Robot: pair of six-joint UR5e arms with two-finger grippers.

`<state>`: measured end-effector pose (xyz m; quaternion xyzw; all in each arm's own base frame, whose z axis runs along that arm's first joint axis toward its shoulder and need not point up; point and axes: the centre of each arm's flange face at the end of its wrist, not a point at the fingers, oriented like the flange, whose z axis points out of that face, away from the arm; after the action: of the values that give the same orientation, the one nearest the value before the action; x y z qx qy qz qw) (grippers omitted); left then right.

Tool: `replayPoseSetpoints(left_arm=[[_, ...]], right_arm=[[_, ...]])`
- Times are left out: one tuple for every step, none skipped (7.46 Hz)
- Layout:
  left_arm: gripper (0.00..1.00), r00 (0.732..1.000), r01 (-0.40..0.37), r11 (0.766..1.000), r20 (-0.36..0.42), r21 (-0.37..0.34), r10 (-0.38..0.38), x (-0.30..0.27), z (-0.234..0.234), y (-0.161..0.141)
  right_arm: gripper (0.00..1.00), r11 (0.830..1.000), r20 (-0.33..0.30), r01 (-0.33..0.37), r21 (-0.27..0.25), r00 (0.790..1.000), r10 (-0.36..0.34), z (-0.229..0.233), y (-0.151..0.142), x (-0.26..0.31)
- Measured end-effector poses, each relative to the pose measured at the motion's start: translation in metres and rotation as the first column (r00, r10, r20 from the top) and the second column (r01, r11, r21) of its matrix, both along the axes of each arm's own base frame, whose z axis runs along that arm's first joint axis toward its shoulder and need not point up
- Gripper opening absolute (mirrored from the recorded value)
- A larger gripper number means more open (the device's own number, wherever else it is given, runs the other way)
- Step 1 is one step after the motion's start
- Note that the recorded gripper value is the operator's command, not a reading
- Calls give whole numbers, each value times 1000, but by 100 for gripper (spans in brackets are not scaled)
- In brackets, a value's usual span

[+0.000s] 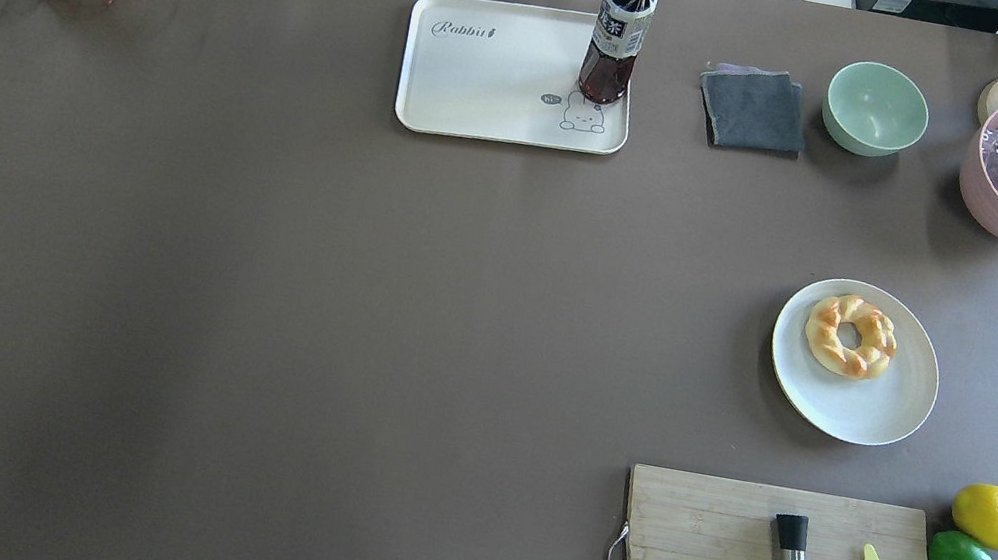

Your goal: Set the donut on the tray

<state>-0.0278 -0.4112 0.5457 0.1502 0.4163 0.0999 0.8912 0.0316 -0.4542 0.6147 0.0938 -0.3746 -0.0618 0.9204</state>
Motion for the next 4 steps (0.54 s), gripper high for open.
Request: replayPoseSetpoints(left_arm=[[97, 1000, 1, 1000, 0, 2, -1, 0, -1, 0], [97, 1000, 9, 1000, -2, -3, -9, 0, -3, -2], [98, 1000, 17, 1000, -5, -9, -17, 0, -6, -2], [97, 1000, 21, 1000, -6, -10, -21, 0, -7, -3]], right_arm=[[100, 1000, 0, 0, -1, 1000, 0, 0, 1, 0], [100, 1000, 1, 0, -2, 1000, 0, 1, 2, 0], [100, 1000, 1, 0, -1, 1000, 0, 0, 1, 0], [100, 1000, 1, 0, 1, 1000, 0, -1, 0, 0]])
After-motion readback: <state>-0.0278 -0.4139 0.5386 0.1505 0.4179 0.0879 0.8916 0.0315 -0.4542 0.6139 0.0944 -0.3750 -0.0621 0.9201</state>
